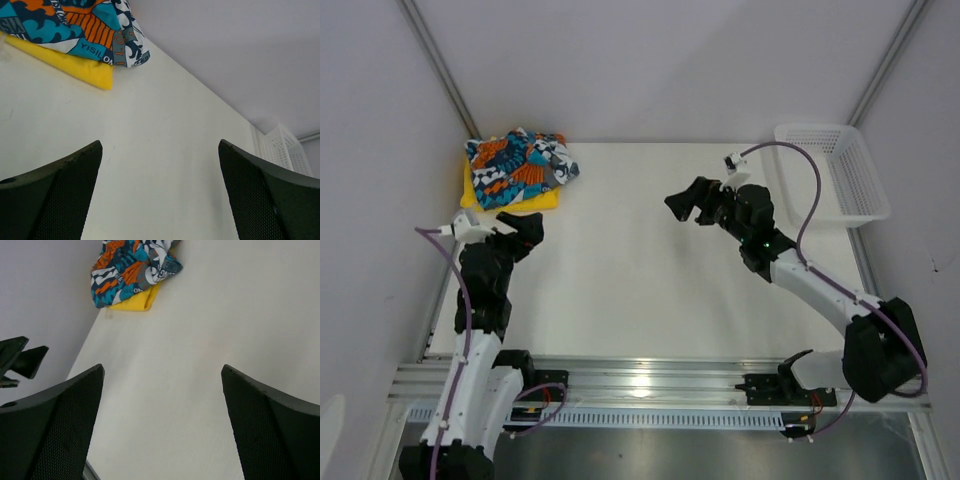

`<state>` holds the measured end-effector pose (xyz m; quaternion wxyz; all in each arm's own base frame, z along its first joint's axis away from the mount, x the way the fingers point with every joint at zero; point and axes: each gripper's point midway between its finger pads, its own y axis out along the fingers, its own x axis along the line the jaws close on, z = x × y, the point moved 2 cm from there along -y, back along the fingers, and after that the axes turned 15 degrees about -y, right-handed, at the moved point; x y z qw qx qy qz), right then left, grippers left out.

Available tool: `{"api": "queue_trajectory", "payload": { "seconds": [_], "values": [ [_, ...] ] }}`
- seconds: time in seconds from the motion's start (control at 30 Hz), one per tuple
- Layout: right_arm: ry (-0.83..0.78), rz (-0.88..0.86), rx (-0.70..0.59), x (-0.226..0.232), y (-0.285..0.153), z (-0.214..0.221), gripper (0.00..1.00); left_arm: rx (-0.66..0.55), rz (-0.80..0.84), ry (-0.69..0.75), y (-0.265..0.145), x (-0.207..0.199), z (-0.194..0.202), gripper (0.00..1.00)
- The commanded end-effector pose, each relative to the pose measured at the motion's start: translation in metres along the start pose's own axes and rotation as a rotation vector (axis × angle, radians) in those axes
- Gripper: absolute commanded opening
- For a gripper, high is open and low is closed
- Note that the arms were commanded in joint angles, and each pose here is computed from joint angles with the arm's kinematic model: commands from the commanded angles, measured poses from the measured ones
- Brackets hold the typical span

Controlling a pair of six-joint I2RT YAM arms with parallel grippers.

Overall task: Fold and stack the shorts
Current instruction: Neatly place the folded shorts to the corner

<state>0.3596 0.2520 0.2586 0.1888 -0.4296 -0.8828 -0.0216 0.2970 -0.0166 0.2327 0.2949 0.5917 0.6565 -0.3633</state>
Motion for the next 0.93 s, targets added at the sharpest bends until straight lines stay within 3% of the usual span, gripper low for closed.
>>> {"api": "queue_trajectory", "payload": {
  "seconds": [0.0,0.2,0.43,0.9],
  "values": [
    [-0.127,0.172,0.013,-0.02,-0.038,0.017,0.99,-0.035,-0.024,0.039,-0.028,0.017,0.003,0.99],
    [-0.164,0.263,0.018,-0.04,-0.079,0.054,0.99,-0.03,-0.01,0.067,-0.055,0.057,0.031,0.99],
    [-0.172,0.331,0.05,-0.062,-0.095,0.113,0.99,-0.038,-0.061,0.12,-0.065,0.083,0.04,0.99],
    [-0.144,0.316,0.061,-0.057,-0.091,0.127,0.99,-0.052,-0.113,0.09,-0.066,0.096,0.042,0.99]
  ]
}}
